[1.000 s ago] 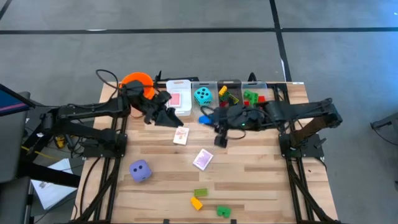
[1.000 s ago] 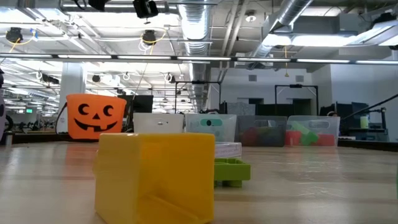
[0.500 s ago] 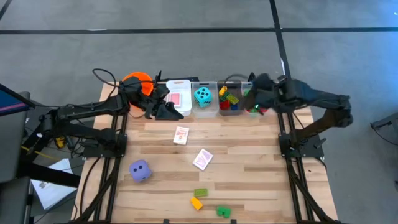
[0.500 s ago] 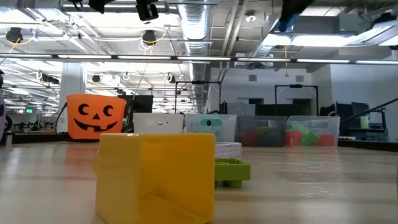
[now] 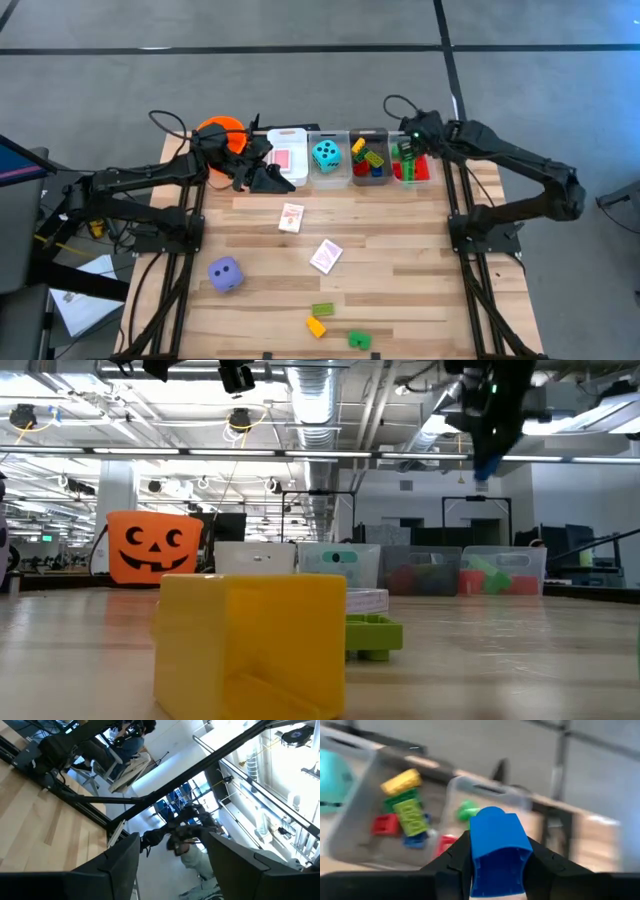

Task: Pick & Place Toys
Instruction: Put the large blue game piece into the right transparent bin

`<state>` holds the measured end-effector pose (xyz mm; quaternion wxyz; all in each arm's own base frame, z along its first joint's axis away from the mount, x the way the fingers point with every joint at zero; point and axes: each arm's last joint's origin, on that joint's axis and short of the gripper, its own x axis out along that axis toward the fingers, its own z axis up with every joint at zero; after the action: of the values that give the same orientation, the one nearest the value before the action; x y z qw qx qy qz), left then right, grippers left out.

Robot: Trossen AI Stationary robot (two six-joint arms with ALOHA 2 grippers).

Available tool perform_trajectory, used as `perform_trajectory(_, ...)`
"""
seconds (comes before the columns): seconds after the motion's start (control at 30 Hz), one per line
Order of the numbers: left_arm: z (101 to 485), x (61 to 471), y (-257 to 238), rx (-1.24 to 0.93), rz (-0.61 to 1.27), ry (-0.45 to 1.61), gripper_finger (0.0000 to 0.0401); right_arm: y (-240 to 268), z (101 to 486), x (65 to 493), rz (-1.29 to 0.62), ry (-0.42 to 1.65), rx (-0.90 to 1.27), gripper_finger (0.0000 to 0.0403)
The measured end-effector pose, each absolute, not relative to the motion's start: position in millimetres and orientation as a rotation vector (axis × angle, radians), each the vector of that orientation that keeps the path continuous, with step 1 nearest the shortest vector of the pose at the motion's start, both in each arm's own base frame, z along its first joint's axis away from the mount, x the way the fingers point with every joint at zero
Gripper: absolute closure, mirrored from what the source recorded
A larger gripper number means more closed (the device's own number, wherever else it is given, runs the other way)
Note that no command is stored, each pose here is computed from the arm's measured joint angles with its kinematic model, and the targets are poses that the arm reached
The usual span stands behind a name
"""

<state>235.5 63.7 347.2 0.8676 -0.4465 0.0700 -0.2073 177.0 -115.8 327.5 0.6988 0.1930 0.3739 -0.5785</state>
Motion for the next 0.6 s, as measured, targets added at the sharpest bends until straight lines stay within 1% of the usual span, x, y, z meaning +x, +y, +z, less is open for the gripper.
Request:
perform_trajectory(0.07,347,235,64,-0.935,-0.434,0.146,0.018,-124,310,176,-1.236,0.815,0.494,0.0286)
perform_trajectory(0.13,347,235,64,-0.935,-0.434,0.146,0.0182,-132,294,173,-1.221,0.844,0.525,0.0281)
perform_trajectory(0.27,347,235,64,-0.935,-0.434,0.146,0.0182,-145,277,165,-1.248,0.934,0.517,0.026)
perform_trajectory(0.33,347,235,64,-0.935,-0.434,0.146,0.0183,-152,275,163,-1.244,0.957,0.514,0.0259)
perform_trajectory(0.47,347,235,64,-0.935,-0.434,0.146,0.0183,-163,276,159,-1.26,0.915,0.52,0.0259)
perform_trajectory(0.6,347,235,64,-0.934,-0.434,0.146,0.0183,-170,278,157,-1.241,0.862,0.562,0.0241)
